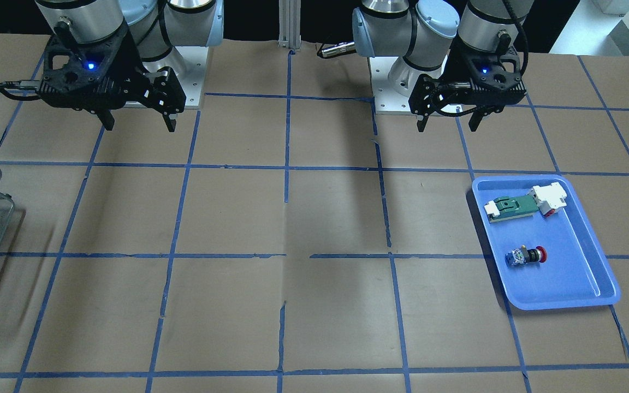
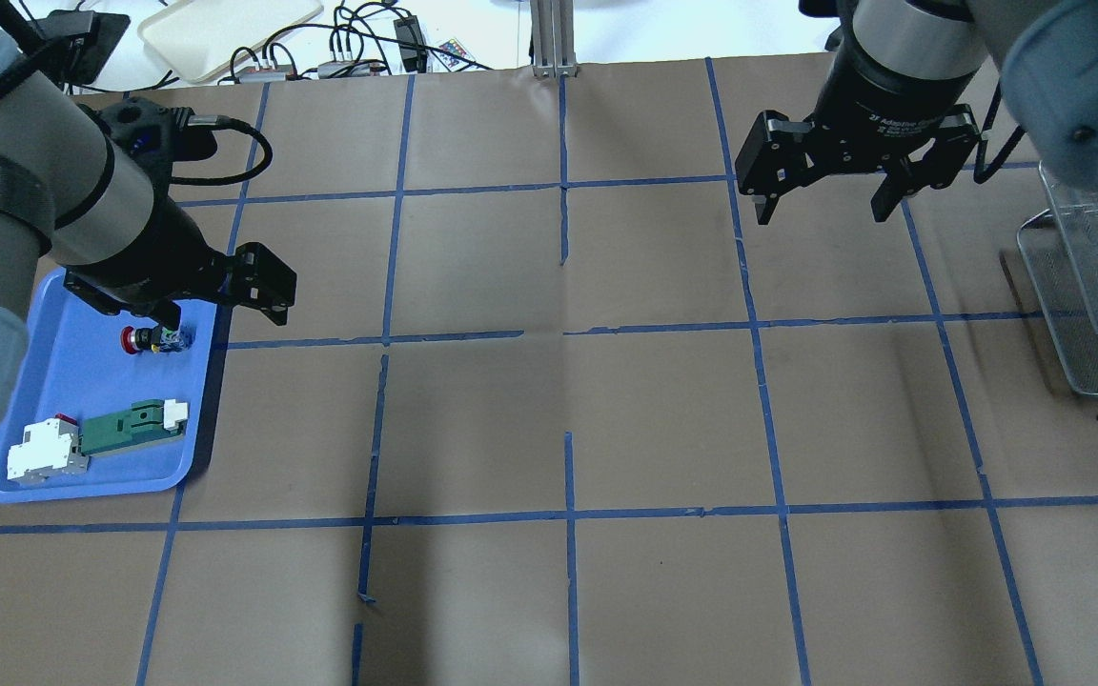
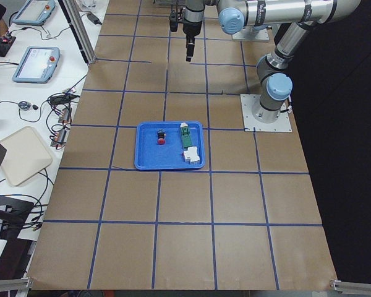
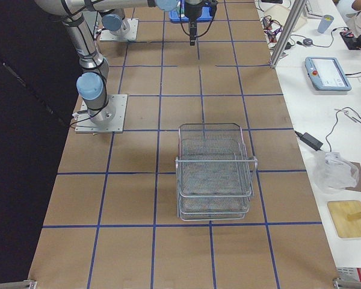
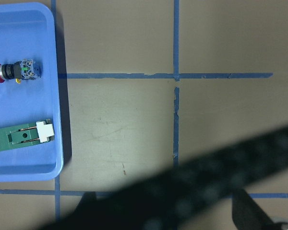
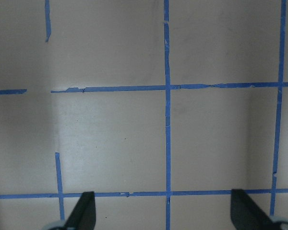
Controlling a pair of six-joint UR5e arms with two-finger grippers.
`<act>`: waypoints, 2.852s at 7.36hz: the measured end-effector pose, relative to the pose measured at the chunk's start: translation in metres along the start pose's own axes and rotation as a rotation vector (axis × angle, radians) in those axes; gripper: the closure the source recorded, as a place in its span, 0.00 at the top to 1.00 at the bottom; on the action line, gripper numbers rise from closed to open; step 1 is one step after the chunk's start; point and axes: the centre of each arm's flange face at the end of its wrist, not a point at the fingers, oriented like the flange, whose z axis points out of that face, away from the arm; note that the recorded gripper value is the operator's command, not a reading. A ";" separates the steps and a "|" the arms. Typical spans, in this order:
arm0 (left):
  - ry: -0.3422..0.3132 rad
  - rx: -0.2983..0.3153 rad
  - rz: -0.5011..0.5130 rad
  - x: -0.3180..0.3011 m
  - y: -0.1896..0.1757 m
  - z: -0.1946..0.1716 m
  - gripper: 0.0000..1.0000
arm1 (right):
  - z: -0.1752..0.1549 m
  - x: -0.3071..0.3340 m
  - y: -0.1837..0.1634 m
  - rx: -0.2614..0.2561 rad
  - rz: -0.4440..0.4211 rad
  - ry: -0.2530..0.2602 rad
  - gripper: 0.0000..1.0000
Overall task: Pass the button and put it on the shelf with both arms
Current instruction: 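Move the left gripper from above the tray toward its edge, then lower the open left gripper into the tray beside the red button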
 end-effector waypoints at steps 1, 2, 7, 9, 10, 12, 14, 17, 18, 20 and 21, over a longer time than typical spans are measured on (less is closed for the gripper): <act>0.000 0.003 -0.001 0.000 0.001 -0.002 1.00 | -0.004 0.000 0.004 0.007 -0.004 0.001 1.00; 0.001 0.006 -0.003 0.000 0.002 -0.003 1.00 | -0.009 0.000 0.009 0.018 -0.003 0.009 1.00; 0.000 0.006 -0.005 0.000 0.000 -0.001 1.00 | -0.017 0.007 0.014 0.033 -0.009 0.010 1.00; 0.000 0.008 -0.004 0.000 -0.001 -0.001 1.00 | -0.016 0.006 0.014 0.032 -0.008 -0.003 1.00; -0.002 0.015 -0.005 -0.001 -0.002 -0.001 1.00 | -0.016 0.006 0.014 0.033 -0.008 -0.004 1.00; -0.011 0.044 -0.025 -0.011 -0.007 -0.004 1.00 | -0.016 0.006 0.014 0.034 -0.006 -0.005 1.00; -0.027 0.053 -0.198 -0.082 -0.027 0.011 1.00 | -0.015 0.007 0.014 0.033 -0.007 0.002 1.00; -0.040 0.087 -0.554 -0.226 -0.034 0.071 1.00 | -0.014 0.008 0.013 0.032 -0.008 0.013 1.00; -0.035 0.082 -0.668 -0.264 -0.034 0.090 1.00 | -0.014 0.008 0.014 0.030 -0.008 0.014 1.00; 0.000 0.041 -0.996 -0.318 -0.035 0.125 1.00 | -0.013 0.008 0.014 0.027 -0.008 0.015 1.00; 0.034 0.012 -1.165 -0.329 -0.040 0.142 1.00 | -0.012 0.008 0.015 0.026 -0.009 0.015 1.00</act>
